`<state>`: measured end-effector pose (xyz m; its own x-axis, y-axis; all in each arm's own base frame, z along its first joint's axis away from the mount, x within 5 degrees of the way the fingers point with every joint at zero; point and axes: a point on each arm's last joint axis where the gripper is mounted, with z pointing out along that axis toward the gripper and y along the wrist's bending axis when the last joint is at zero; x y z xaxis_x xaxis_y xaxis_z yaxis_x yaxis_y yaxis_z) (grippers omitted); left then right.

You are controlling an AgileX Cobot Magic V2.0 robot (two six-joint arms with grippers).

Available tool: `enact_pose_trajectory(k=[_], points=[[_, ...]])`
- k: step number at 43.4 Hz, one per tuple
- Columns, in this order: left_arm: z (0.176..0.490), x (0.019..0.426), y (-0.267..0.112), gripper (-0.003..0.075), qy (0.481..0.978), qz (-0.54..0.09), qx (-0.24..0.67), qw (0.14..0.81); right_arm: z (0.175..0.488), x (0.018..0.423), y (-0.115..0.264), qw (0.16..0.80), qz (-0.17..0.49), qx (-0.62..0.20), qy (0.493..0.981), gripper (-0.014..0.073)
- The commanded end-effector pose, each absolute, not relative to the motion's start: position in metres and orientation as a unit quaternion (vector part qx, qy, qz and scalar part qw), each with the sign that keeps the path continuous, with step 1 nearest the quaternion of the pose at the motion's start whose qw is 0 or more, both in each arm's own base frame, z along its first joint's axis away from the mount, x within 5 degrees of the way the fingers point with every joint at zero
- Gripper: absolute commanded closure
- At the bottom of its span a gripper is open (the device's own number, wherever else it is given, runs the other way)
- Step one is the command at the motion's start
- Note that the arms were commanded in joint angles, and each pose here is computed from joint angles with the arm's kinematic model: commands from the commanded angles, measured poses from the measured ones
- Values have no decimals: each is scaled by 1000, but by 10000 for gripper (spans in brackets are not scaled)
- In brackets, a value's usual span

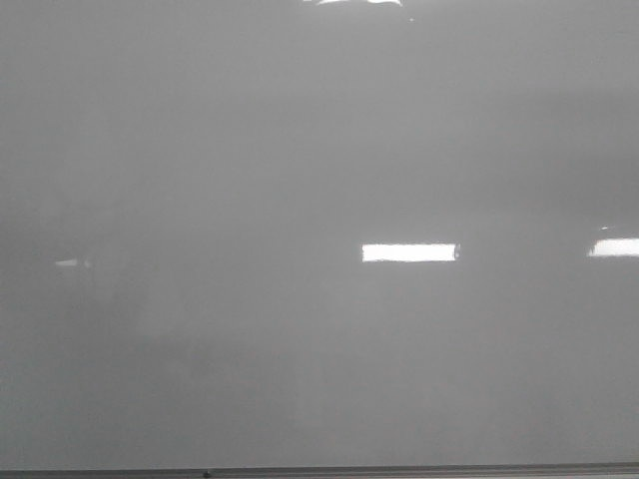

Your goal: Write number 6 on whiteboard

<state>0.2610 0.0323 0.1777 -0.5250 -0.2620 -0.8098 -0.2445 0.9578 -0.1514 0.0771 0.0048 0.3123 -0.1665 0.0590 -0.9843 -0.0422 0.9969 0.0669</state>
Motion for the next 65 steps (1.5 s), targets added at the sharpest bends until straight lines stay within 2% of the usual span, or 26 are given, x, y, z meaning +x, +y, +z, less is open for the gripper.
enact_pose_trajectory(k=[1,13,17,24,29,36,41,47,53,61,65], points=[[196,270,35,361,839,-10,-150,523,329,79,4,682,33,7,731,-38],[196,271,35,668,838,-9,-148,525,329,79,4,682,33,7,731,-38],[196,271,35,735,838,-9,-146,525,329,79,4,682,33,7,731,-38],[202,264,29,741,853,-9,-118,508,329,79,4,682,33,7,731,-38],[222,260,19,741,862,-15,-91,499,329,79,4,681,38,10,731,-38],[255,260,-11,741,913,11,30,407,326,80,5,663,41,3,747,-38],[278,257,-45,741,919,37,183,348,326,87,9,644,48,-21,764,-38],[299,243,-91,741,877,50,367,305,326,100,21,598,59,-92,794,-38],[314,221,-133,741,795,57,531,287,322,113,39,538,68,-196,817,-38],[326,190,-176,741,716,43,631,295,328,120,75,496,94,-350,789,-38],[329,176,-191,741,679,50,668,302,335,121,97,483,119,-399,770,-38]])
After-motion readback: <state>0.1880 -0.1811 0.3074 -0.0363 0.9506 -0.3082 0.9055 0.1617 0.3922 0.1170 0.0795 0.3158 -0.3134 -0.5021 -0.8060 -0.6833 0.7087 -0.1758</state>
